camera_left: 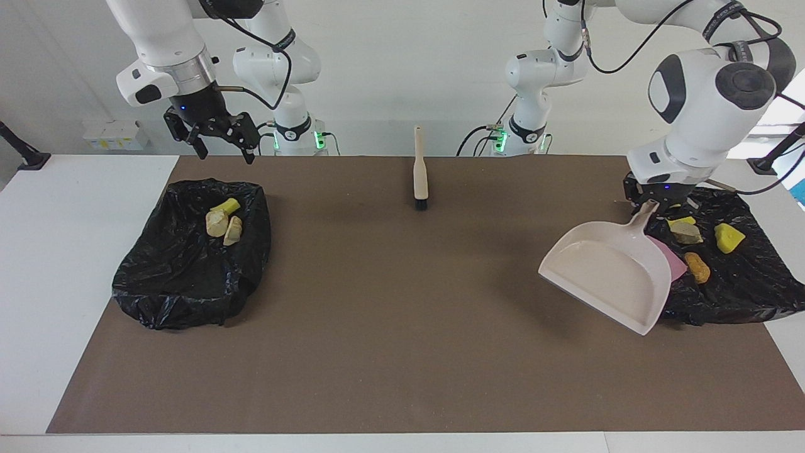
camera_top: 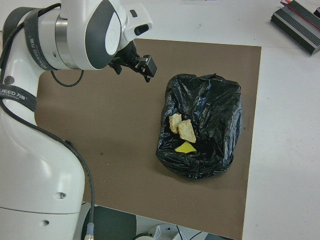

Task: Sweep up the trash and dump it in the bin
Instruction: 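Bring the empty dustpan back and set it on the table with the left gripper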

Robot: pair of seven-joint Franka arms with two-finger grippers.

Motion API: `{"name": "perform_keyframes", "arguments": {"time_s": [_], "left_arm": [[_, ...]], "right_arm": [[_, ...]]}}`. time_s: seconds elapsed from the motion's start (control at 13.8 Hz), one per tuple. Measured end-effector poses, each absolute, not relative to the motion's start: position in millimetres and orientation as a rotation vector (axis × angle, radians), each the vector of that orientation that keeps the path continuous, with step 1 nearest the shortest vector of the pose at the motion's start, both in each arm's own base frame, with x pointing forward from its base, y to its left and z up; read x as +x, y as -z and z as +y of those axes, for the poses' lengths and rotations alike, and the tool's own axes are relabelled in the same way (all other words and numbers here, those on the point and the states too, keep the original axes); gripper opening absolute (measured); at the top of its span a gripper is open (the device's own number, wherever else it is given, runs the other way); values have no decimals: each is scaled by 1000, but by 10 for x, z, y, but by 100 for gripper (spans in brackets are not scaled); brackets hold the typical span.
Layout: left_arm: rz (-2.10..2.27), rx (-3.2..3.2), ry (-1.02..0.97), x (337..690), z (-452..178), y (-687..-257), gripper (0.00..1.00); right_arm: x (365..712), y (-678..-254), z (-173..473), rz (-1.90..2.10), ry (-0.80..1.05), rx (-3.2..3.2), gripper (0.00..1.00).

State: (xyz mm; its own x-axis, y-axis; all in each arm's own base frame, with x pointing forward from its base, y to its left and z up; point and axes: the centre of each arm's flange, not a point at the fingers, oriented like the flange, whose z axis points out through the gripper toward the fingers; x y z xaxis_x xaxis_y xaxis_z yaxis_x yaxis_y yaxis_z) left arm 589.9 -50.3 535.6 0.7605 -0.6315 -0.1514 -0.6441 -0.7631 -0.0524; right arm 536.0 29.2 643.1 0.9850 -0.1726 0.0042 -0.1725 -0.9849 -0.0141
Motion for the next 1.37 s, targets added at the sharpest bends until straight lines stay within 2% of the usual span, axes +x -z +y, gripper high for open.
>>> {"name": "perform_keyframes", "arguments": {"time_s": [0.29, 0.65, 1.09, 1.37], "left_arm": [[710, -2996, -148, 5683, -1502, -5354, 31], [534, -3119, -72, 5537, -2263, -5180, 31], [320, -3204, -45, 5576, -3222, -4215, 31], [250, -3225, -59, 5445, -3697, -3659, 31]], "right_arm": [[5362, -6420, 249, 283, 5, -3115, 100], [5363, -6420, 232, 288, 5, -3114, 100], [5363, -6420, 225, 290, 5, -3114, 100], [5363, -6420, 225, 290, 5, -3114, 100]]}}
